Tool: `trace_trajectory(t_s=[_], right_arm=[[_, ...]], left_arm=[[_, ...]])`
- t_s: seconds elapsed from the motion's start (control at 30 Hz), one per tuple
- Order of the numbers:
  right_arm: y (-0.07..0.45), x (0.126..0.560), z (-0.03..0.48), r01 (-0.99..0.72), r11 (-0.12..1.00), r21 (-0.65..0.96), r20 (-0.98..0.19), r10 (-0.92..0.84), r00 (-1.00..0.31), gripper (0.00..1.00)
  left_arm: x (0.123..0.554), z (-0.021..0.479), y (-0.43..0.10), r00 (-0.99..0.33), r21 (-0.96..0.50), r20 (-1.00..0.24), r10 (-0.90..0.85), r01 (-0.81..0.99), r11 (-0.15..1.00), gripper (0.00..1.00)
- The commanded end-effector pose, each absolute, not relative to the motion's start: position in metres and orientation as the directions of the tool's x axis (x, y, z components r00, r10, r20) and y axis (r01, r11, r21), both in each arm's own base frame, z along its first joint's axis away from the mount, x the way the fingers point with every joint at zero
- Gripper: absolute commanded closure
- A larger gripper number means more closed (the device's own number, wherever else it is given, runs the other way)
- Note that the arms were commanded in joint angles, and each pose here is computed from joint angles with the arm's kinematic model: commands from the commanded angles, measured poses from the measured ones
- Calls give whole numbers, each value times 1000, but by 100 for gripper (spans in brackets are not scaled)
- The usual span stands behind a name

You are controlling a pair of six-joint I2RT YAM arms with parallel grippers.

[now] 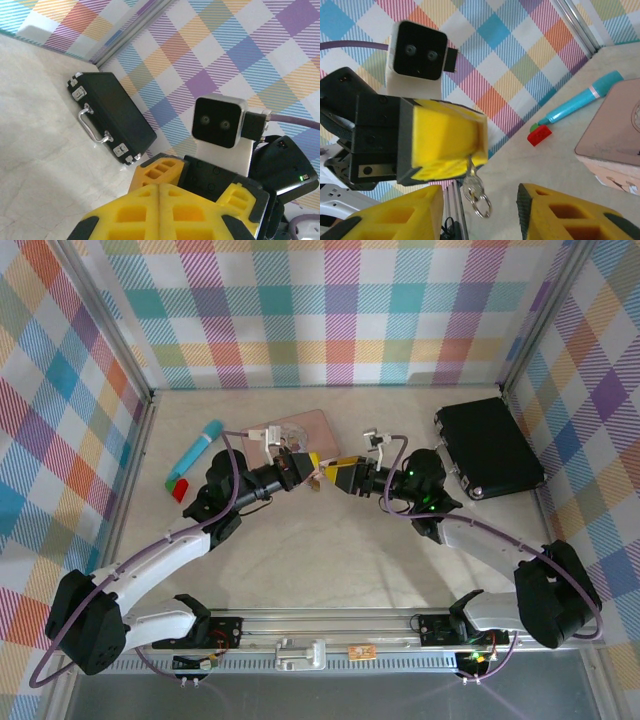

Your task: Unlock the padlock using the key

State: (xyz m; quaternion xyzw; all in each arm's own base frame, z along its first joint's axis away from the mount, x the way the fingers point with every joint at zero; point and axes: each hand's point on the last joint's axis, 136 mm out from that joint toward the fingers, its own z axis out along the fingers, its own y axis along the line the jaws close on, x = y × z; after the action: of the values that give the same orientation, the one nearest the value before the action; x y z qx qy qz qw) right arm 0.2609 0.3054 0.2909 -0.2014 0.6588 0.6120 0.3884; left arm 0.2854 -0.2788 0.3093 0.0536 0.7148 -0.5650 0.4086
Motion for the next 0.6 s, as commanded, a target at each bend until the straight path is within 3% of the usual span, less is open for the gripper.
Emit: trace_trajectory(t_s=[0.0,0.37,0.57], right_arm=[[310,259,308,-772,107,627,-771,228,-595,60],[324,260,303,-751,68,657,-746,200,-635,72],[326,263,303,-756,66,652,-751,197,-631,100]], left_arm=[[282,319,-279,-635,-754,-657,-406,565,337,100],[280,324,-277,-624,-748,-664,-412,573,336,100],[280,323,-274,-617,-751,-660,-429,569,336,100]])
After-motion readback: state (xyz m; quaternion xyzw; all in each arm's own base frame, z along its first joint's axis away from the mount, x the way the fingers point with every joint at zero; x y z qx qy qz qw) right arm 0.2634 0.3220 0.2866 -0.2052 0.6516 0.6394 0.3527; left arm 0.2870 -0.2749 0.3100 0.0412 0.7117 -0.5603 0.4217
